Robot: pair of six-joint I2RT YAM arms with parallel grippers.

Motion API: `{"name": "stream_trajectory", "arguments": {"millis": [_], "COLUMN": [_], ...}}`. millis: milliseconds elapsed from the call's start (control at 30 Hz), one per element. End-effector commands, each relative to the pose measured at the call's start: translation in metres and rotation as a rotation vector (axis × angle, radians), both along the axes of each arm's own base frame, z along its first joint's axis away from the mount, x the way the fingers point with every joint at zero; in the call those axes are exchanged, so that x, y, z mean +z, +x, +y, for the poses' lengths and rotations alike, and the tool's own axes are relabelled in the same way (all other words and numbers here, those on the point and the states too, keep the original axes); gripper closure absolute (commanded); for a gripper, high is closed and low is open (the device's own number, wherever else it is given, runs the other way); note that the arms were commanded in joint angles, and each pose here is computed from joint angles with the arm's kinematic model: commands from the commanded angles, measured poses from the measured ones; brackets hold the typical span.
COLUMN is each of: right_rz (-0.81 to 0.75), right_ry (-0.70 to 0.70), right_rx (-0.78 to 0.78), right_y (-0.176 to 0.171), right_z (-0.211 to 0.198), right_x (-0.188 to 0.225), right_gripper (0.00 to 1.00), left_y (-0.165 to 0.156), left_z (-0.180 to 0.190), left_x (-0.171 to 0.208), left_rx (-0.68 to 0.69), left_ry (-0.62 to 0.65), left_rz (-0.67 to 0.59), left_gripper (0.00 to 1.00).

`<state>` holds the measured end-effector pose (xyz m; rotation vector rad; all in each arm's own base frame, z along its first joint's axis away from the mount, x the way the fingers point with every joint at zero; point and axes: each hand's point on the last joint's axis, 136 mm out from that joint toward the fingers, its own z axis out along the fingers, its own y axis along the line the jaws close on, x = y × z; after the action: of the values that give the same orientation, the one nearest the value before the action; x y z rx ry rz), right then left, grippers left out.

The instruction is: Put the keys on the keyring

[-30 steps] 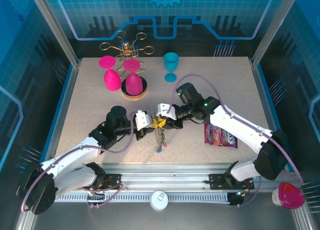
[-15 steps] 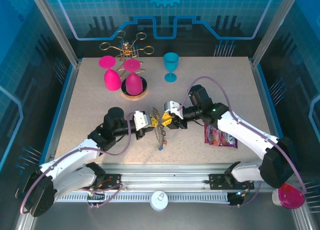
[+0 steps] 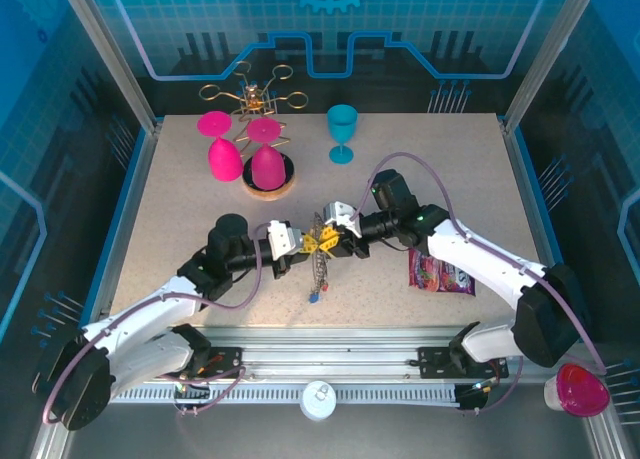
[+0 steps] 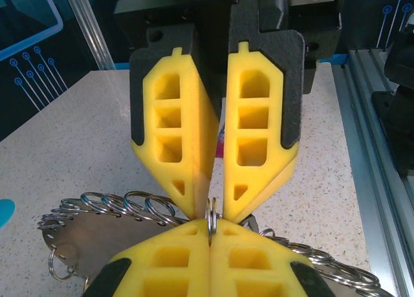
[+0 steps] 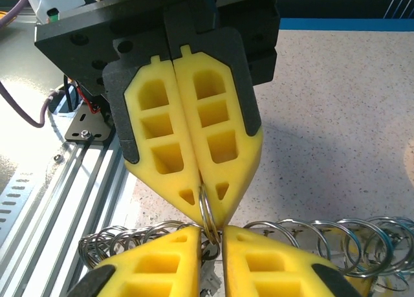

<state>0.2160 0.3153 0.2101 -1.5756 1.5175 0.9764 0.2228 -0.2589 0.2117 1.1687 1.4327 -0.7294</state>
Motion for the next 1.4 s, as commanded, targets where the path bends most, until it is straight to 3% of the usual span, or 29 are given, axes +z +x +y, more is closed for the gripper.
{"name": "stream_trajectory", "arguments": {"millis": [0,167,800,867,1067,1200,1367], "right_rz": [-0.029,-0.038,-0.011,-0.011,-0.008,-0.015,-0.033], "right_ry": [0.053,0.044,-0.035,-0.038,-0.106,-0.194,-0.227], "right_rx": [0.053,0.058,0.025,0.023,0.032,0.045,0.066], "right_y": [-0.004,-0.005,-0.005,-0.005,-0.009,-0.013,-0.016], "right_z": [0.013,0.013,0.005,0.005,0.004,0.005,0.011], "right_x": [0.019,0.020,0.005,0.006,-0.001,-0.012,-0.009], "right_gripper": [0.86,1.00,1.00,1.00,1.00,1.00,1.00], "left_y": [-0.005,-0.001,0.004,0.004,0.006,0.006,0.005], "left_z": [-0.007,-0.007,-0.003,-0.003,-0.002,-0.001,-0.002], "left_x": [0.015,0.008,0.002,0.002,0.002,0.000,-0.006], "left_rx": [-0.054,-0.042,-0.001,0.002,0.009,0.012,-0.006], "left_ry": [-0.046,-0.009,0.018,0.021,0.040,0.070,0.108], "left_rz": [-0.035,-0.010,-0.007,-0.007,0.001,0.011,0.025], "left_gripper": [1.00,1.00,1.00,0.92,0.86,0.87,0.97]}}
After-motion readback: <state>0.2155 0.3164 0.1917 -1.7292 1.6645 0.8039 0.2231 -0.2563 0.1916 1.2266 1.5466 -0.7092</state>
